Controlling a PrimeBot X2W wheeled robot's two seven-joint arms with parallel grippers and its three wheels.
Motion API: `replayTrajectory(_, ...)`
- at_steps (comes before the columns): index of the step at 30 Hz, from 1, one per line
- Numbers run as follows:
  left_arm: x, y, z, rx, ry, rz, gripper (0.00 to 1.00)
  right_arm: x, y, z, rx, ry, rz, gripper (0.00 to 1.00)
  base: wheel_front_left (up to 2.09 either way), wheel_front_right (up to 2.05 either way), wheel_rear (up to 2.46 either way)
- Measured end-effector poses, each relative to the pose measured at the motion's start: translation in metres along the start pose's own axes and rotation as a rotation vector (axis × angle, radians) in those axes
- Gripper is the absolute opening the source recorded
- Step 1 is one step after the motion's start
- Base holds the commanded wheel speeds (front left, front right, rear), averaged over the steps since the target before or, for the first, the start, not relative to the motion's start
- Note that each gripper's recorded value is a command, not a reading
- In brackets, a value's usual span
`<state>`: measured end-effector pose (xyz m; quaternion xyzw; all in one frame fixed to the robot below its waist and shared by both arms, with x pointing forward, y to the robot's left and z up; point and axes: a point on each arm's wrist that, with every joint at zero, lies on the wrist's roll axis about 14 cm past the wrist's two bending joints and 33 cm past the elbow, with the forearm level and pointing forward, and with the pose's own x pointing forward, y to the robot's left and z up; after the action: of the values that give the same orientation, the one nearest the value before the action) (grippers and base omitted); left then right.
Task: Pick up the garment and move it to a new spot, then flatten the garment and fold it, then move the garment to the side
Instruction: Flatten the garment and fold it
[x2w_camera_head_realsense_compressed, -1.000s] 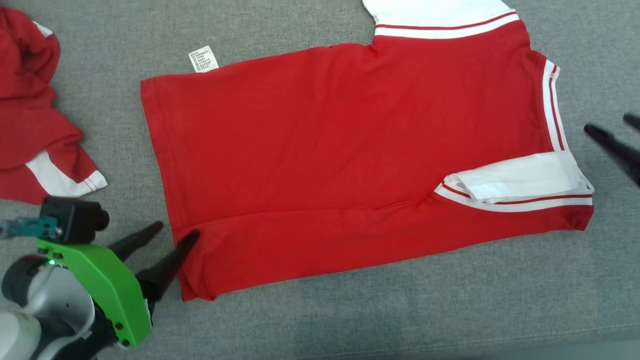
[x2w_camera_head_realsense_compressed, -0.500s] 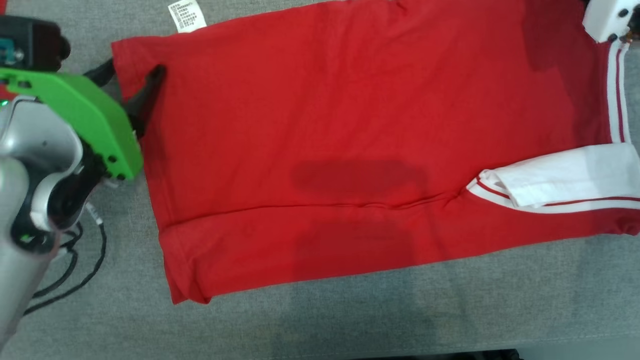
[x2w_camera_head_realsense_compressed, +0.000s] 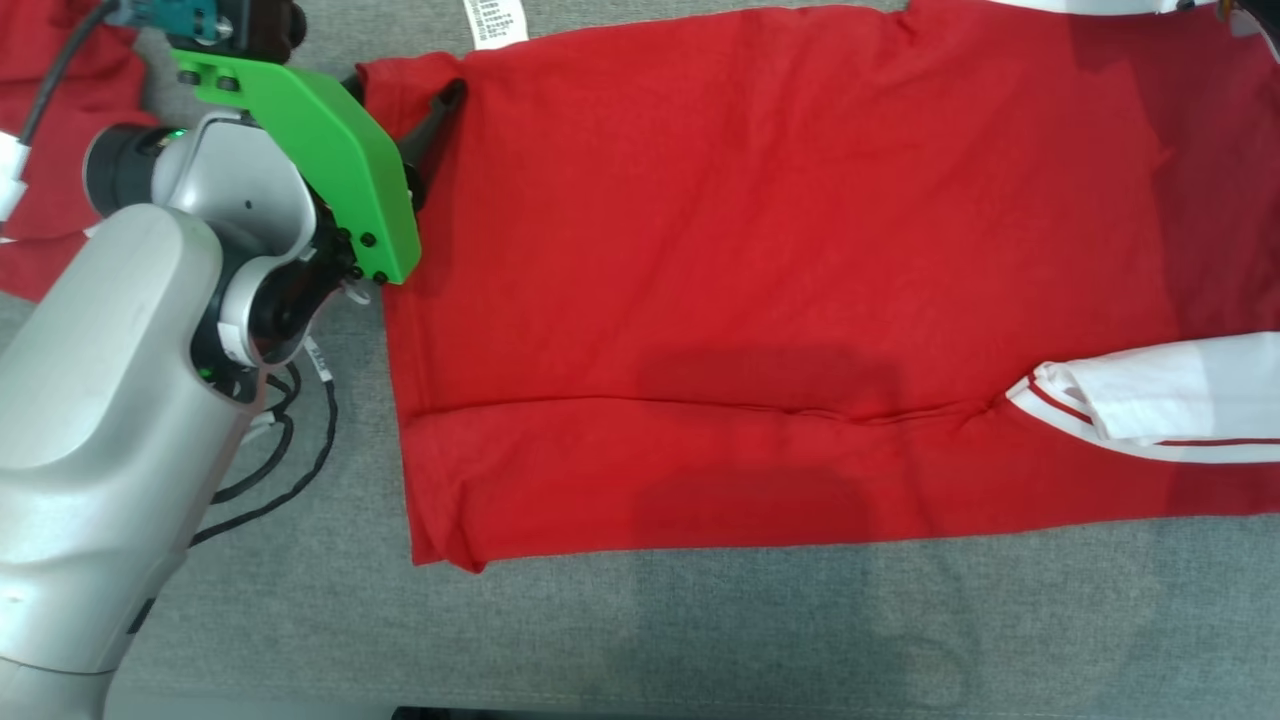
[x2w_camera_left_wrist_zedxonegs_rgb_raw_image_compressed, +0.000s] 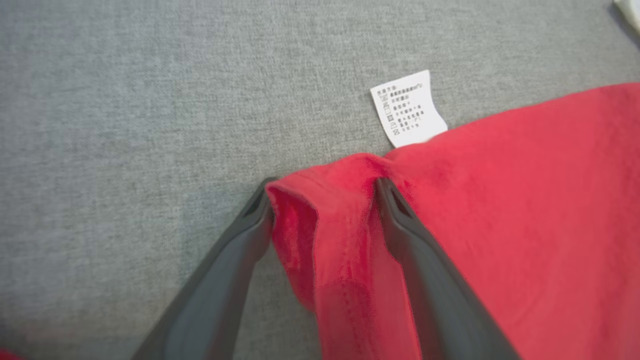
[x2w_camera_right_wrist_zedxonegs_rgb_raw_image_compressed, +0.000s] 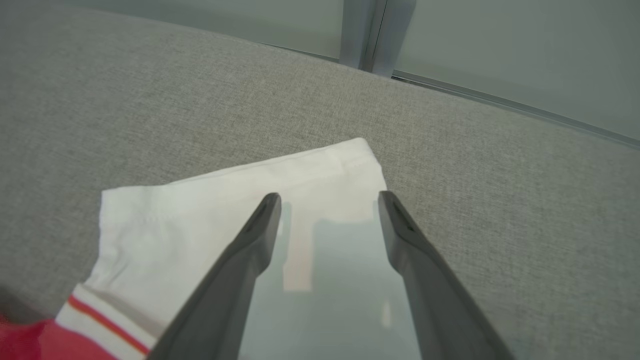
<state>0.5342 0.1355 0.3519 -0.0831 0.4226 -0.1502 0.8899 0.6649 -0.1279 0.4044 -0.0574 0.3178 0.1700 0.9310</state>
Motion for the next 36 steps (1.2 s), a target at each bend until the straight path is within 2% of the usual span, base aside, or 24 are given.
replayTrajectory(9, -0.003, -0.002, -0.006, -0.022, 0.011, -0.013, 1.00, 0.008, -0.007, 0.005, 0.012, -0.001, -0.031, 1.00, 0.00, 0.00, 0.00)
replayTrajectory(15, 0.003, -0.002, -0.009, -0.013, 0.025, -0.025, 1.00, 0.018, -0.023, -0.013, 0.032, 0.052, -0.075, 1.00, 0.00, 0.00, 0.00)
replayTrajectory(16, 0.003, -0.002, -0.010, -0.008, 0.032, -0.028, 0.91, 0.019, -0.024, -0.016, 0.035, 0.061, -0.076, 1.00, 0.00, 0.00, 0.00)
replayTrajectory(17, 0.004, -0.001, -0.010, -0.006, 0.034, -0.028, 0.48, 0.021, -0.024, -0.018, 0.036, 0.065, -0.076, 1.00, 0.00, 0.00, 0.00)
replayTrajectory(18, 0.004, -0.001, -0.010, -0.004, 0.035, -0.030, 0.33, 0.022, -0.023, -0.018, 0.038, 0.063, -0.076, 1.00, 0.00, 0.00, 0.00)
replayTrajectory(19, 0.004, -0.001, -0.010, 0.000, 0.035, -0.033, 0.00, 0.024, -0.022, -0.018, 0.040, 0.062, -0.074, 1.00, 0.00, 0.00, 0.00)
replayTrajectory(22, 0.005, 0.001, -0.009, 0.004, 0.037, -0.033, 0.00, 0.028, -0.016, -0.017, 0.042, 0.056, -0.062, 1.00, 0.00, 0.00, 0.00)
replayTrajectory(23, 0.005, -0.001, -0.010, 0.005, 0.038, -0.041, 0.00, 0.029, -0.014, -0.016, 0.042, 0.053, -0.059, 0.91, 0.00, 0.00, 0.00)
replayTrajectory(24, 0.006, -0.003, -0.010, 0.001, 0.038, -0.049, 0.00, 0.030, -0.013, -0.016, 0.045, 0.051, -0.056, 0.73, 0.00, 0.00, 0.00)
replayTrajectory(27, 0.005, -0.004, -0.010, 0.000, 0.036, -0.059, 0.00, 0.034, -0.009, -0.016, 0.054, 0.047, -0.046, 0.00, 0.00, 0.00, 0.00)
replayTrajectory(31, 0.004, -0.006, -0.007, -0.005, 0.011, -0.074, 0.00, 0.035, -0.002, -0.013, 0.074, 0.027, -0.017, 0.00, 0.00, 0.00, 0.00)
replayTrajectory(36, 0.001, -0.007, -0.003, -0.014, -0.045, -0.087, 0.00, 0.025, -0.006, 0.009, 0.083, -0.070, -0.007, 0.00, 0.00, 0.00, 0.00)
